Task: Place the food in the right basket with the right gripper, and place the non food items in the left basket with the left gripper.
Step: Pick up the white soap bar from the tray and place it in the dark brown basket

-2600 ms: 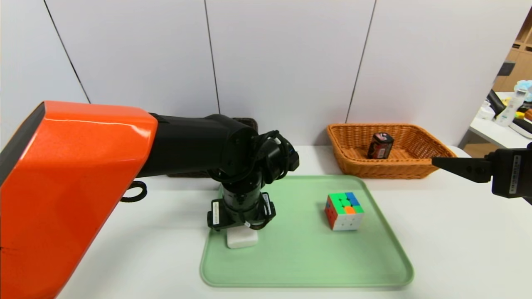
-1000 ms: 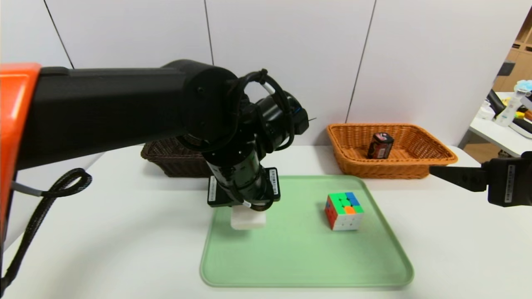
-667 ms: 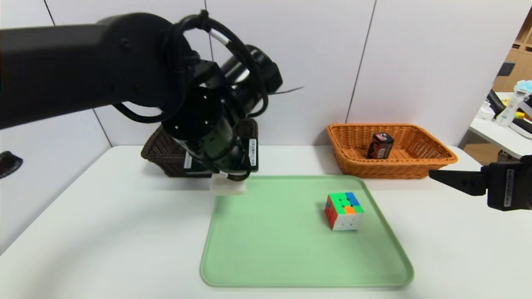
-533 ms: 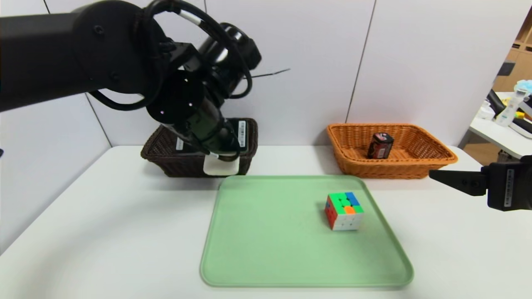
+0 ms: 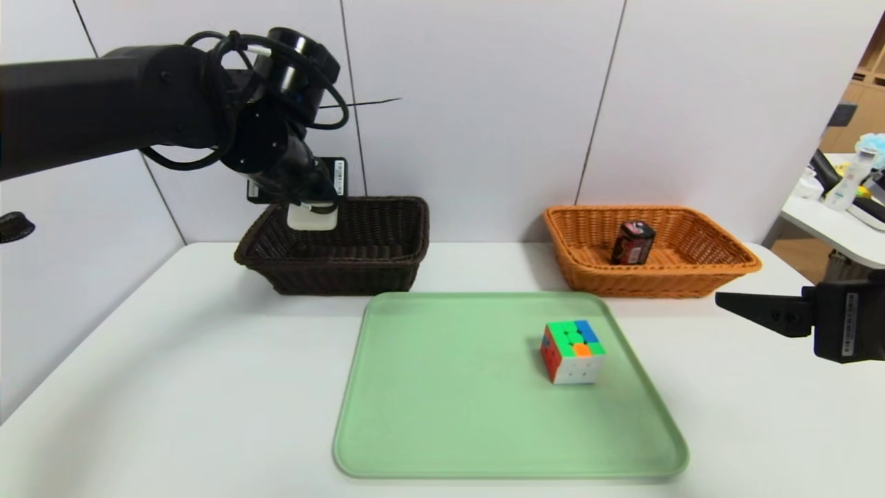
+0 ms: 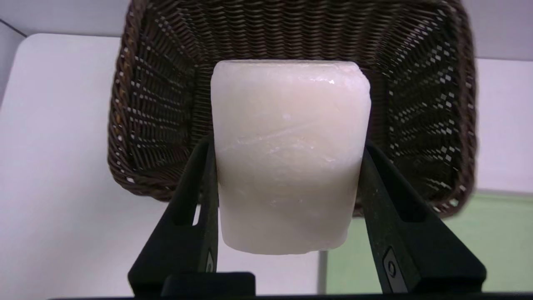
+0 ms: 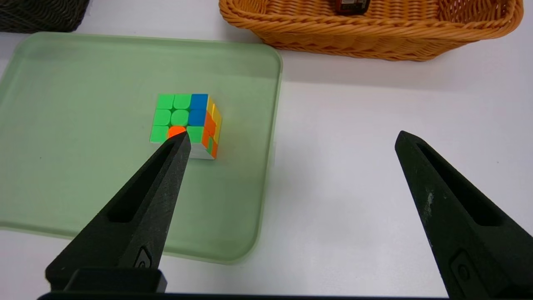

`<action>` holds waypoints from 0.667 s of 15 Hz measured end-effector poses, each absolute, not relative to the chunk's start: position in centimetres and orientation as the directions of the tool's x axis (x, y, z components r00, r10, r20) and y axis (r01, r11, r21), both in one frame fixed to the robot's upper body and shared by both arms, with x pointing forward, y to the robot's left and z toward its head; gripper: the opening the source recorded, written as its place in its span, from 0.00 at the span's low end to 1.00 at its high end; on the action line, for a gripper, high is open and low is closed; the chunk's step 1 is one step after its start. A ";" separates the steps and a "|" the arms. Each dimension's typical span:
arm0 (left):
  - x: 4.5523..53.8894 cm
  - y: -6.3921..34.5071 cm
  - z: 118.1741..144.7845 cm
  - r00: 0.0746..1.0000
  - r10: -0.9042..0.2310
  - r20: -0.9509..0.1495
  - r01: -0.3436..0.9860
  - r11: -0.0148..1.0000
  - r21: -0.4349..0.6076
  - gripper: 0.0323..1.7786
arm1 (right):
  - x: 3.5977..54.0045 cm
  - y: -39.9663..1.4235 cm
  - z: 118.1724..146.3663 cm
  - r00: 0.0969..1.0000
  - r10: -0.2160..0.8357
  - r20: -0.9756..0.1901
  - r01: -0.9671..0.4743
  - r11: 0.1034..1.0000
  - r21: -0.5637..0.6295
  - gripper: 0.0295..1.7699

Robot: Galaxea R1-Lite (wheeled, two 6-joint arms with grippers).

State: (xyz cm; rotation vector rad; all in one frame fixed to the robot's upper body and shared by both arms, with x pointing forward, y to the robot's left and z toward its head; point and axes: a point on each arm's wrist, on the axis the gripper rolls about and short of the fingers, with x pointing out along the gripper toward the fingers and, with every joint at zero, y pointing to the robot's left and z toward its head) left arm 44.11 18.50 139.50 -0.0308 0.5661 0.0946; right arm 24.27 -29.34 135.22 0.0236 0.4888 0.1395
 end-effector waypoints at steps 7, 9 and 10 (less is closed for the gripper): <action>49.6 21.2 134.6 0.797 0.150 -0.584 -0.161 0.986 0.033 0.53 | 23.6 -29.5 135.0 0.875 0.138 -0.465 -0.126 0.990 0.057 0.96; 50.6 21.6 133.5 0.791 0.165 -0.589 -0.176 0.984 0.039 0.53 | 23.4 -29.6 134.9 0.875 0.138 -0.464 -0.126 0.990 0.057 0.96; 50.9 21.7 133.1 0.787 0.168 -0.593 -0.179 0.983 0.041 0.53 | 23.3 -29.7 134.8 0.875 0.138 -0.464 -0.126 0.990 0.057 0.96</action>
